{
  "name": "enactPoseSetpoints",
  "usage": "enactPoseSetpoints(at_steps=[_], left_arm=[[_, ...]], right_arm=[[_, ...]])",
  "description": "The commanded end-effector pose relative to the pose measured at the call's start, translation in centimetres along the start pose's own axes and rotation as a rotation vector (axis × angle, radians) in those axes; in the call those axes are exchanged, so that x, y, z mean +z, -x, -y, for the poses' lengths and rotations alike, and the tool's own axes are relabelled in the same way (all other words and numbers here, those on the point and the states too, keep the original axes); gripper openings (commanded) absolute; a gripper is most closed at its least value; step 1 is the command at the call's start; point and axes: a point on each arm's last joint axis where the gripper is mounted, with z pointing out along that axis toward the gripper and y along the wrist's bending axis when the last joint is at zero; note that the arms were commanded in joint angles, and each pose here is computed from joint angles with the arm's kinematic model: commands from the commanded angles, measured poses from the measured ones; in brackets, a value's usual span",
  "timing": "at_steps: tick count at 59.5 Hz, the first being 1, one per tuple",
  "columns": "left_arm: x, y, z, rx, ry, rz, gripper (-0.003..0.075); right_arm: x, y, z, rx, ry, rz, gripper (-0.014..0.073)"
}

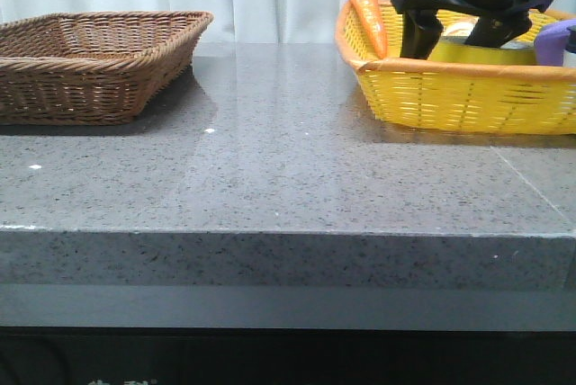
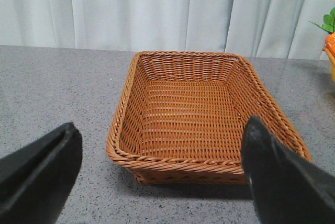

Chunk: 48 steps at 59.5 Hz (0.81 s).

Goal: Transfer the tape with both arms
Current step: 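Reach the right gripper into the yellow basket and grasp the tape roll, then lift the tape roll and carry it toward the brown basket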

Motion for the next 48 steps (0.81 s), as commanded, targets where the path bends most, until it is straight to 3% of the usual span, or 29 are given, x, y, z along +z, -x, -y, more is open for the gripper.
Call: enactPoseSetpoints(at_steps=[1, 8, 19, 31, 48], left_arm=[[-0.1, 1.9, 0.1, -0.002, -0.007, 0.109, 0.0598], [-0.1, 1.9, 0.1, -0.002, -0.007, 0.109, 0.0598], [-0.1, 1.9, 0.1, -0.002, -0.007, 0.109, 0.0598], [-0.1, 1.9, 0.1, -0.002, -0.007, 0.109, 0.0598], [-0.1, 1.9, 0.1, -0.002, -0.007, 0.109, 0.0598]], right_arm=[[-3.0, 2.0, 0.0, 0.002, -0.004, 0.143, 0.0437], [-3.0, 2.1, 0.0, 0.001, -0.006, 0.155, 0.0238], [-3.1, 2.2, 0.0, -0.006, -0.007, 0.166, 0.0034], [-5.4, 2.8, -0.2, -0.030, -0.010, 0.220, -0.0007], [-12.9, 3.6, -0.9, -0.043, -0.009, 0.381, -0.0007]])
